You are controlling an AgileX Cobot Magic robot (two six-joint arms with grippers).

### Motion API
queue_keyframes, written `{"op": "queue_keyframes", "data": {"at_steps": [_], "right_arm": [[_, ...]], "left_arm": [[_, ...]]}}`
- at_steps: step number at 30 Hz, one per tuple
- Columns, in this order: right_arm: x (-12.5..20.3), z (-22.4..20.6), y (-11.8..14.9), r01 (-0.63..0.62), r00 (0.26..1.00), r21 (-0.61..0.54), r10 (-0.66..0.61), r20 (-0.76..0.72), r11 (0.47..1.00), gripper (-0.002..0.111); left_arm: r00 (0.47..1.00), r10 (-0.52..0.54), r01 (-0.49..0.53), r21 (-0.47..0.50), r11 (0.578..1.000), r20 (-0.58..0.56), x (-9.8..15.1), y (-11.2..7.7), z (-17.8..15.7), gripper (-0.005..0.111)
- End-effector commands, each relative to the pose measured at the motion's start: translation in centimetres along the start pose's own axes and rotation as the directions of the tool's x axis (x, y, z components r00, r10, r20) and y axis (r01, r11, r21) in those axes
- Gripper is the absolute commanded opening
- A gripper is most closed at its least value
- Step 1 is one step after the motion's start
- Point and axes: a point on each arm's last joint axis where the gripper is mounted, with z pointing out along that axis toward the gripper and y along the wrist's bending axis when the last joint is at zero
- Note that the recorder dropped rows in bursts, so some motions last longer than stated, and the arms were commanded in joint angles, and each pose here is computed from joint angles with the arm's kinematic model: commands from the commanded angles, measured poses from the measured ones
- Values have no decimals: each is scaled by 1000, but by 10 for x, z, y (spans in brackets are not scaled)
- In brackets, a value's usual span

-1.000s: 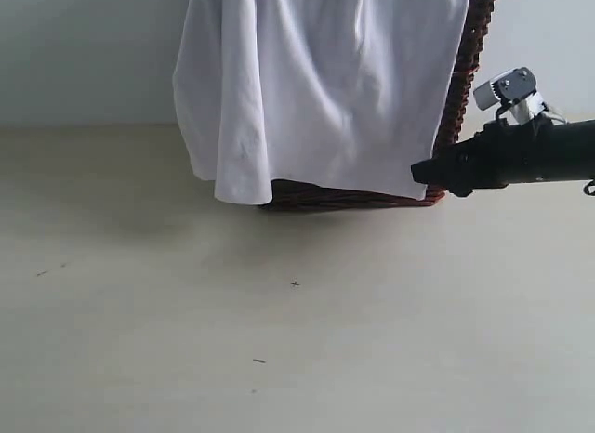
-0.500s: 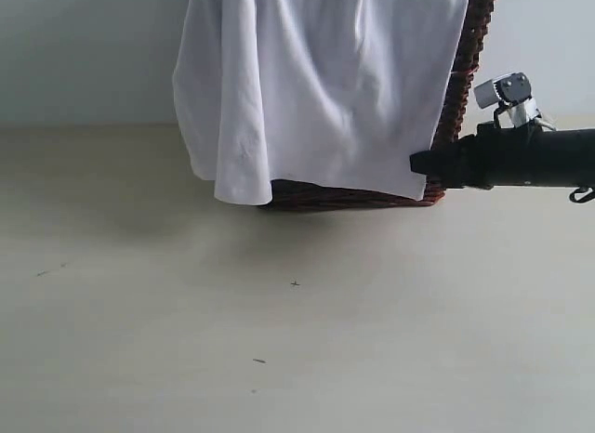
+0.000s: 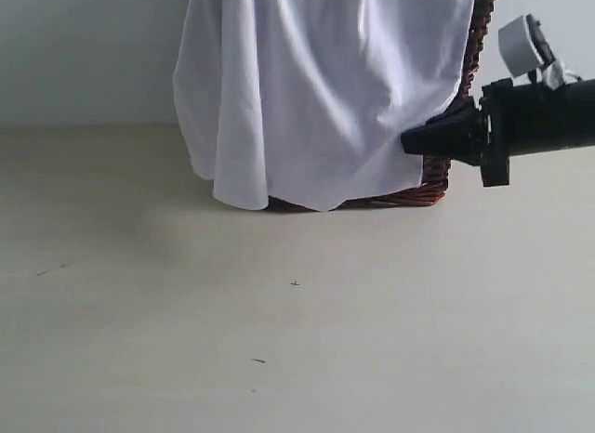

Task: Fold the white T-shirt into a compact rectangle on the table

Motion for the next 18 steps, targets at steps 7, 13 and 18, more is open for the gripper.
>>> {"op": "queue_keyframes", "data": {"at_steps": [7, 13, 18], "right_arm": [[-140, -63, 59, 226, 879, 250, -308, 365, 941, 0], [-203, -98, 107, 425, 751, 349, -541, 379, 835, 0], [-238, -121, 140, 512, 654, 441, -668, 356, 737, 0]], "left_arm": [[1000, -1, 0, 8, 1000, 21, -2, -1, -1, 0], [1000, -1, 0, 8, 1000, 21, -2, -1, -1, 0], [1000, -1, 0, 8, 1000, 21, -2, -1, -1, 0]]}}
